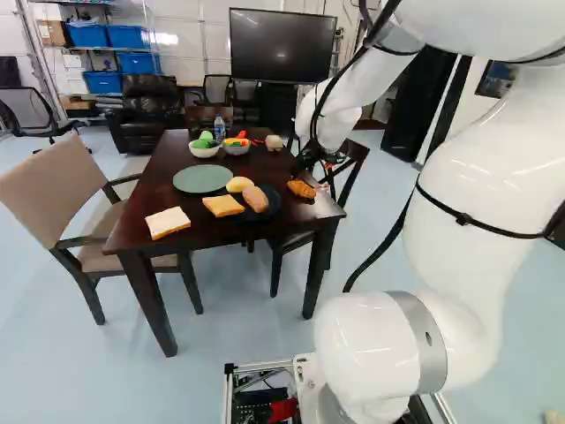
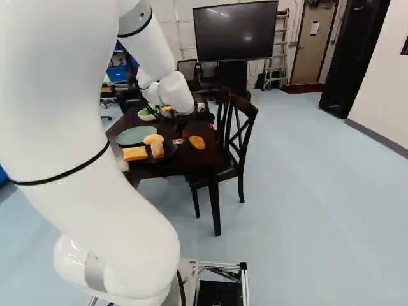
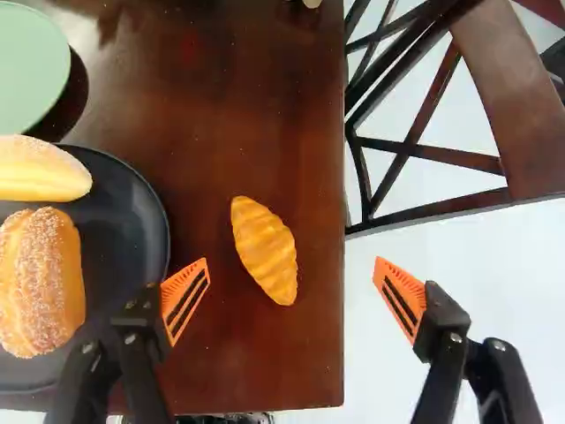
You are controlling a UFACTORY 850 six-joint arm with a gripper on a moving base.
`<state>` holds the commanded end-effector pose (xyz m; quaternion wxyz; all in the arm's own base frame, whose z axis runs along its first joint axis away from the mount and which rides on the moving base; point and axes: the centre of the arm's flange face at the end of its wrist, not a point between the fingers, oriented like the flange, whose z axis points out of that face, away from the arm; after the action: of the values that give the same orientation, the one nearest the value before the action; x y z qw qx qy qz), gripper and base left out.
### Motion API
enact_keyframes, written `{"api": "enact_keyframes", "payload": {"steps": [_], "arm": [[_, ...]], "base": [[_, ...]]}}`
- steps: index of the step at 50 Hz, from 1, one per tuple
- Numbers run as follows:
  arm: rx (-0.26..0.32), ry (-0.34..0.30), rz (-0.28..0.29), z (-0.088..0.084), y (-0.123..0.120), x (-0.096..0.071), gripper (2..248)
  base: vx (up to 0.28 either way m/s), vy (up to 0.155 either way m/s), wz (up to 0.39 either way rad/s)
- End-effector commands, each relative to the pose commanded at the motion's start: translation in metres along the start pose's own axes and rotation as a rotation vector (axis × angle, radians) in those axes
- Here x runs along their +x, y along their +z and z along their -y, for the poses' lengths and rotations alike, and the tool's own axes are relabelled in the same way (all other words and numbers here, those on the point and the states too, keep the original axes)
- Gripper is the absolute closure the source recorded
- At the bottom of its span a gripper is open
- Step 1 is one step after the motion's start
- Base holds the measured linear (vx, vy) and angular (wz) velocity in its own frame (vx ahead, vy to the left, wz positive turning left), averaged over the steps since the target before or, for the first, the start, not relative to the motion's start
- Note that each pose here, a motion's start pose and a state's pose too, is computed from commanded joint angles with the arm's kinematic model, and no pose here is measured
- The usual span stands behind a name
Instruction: Move the croissant to the empty plate
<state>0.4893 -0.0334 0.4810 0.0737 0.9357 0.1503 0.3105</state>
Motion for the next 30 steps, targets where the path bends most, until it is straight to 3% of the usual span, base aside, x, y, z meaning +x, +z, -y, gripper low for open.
{"api": "enact_keyframes", "payload": {"steps": [13, 30], "arm": [[0.0, -0.018, 0.044, -0.01, -0.009, 0.005, 3], [0.007, -0.057, 0.135, -0.025, 0.001, 0.006, 3]], "base": [[0.0, 0.0, 0.0], [0.0, 0.0, 0.0]]}}
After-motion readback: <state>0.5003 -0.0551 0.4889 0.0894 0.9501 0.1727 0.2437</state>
